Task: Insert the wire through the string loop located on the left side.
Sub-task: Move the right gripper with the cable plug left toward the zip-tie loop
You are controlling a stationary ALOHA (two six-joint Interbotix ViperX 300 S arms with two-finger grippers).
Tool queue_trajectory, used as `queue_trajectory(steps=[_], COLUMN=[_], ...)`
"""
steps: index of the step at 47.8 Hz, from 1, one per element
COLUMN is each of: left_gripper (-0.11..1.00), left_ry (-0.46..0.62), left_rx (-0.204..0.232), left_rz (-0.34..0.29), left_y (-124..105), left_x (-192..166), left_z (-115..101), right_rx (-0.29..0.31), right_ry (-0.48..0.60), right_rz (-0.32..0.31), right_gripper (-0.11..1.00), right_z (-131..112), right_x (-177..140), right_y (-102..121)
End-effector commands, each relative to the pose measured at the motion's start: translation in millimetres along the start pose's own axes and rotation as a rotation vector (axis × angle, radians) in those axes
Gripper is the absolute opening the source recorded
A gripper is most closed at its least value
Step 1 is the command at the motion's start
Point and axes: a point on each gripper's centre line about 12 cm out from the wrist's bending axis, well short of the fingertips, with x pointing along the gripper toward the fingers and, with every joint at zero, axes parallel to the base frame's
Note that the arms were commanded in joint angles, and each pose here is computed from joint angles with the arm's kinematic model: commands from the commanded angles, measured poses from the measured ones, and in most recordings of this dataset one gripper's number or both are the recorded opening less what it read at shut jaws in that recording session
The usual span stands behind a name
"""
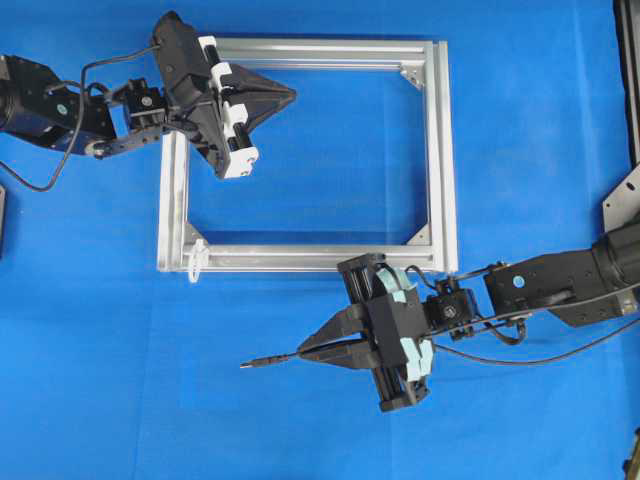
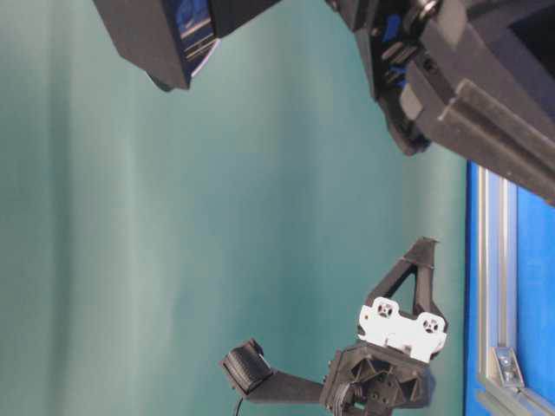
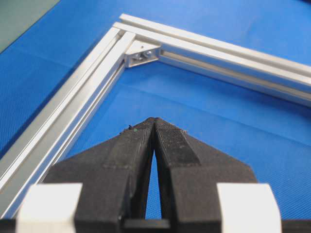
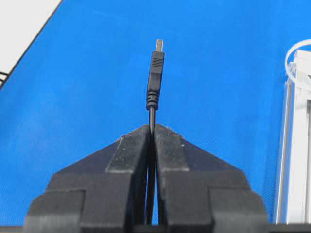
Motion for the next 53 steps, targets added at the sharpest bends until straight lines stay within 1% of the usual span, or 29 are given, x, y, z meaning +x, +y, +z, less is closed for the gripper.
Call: queue_trajectory(steps=[1,8,20,30,37,53], left_gripper=[0.00,0.00,0.00,0.00,0.00,0.00], left_ry=[-0.038,-0.038,-0.038,-0.038,-0.038,-0.041], left_rx=[-0.002,-0.002,-0.002,-0.002,-0.002,-0.001], left_rz=[-0.005,-0.005,-0.005,-0.005,-0.007,-0.007], left_y=[-2,-2,-2,-2,-2,-2], left_x=[-2,-2,-2,-2,-2,-1], left_z=[13,13,13,13,13,14], right_rx=[0.002,0.010,0.038,0.059,0.065,0.063], right_ry=[-0.041,-0.040,-0.038,-0.027,-0.021,-0.019], right_rz=[-0.005,-0.031,-0.110,-0.167,-0.181,-0.181], right_gripper=[0.00,0.00,0.00,0.00,0.00,0.00], right_z=[14,14,11,7,4,4], right_x=[-4,-7,-17,-22,-23,-23], right_y=[-3,-14,-48,-71,-77,-77])
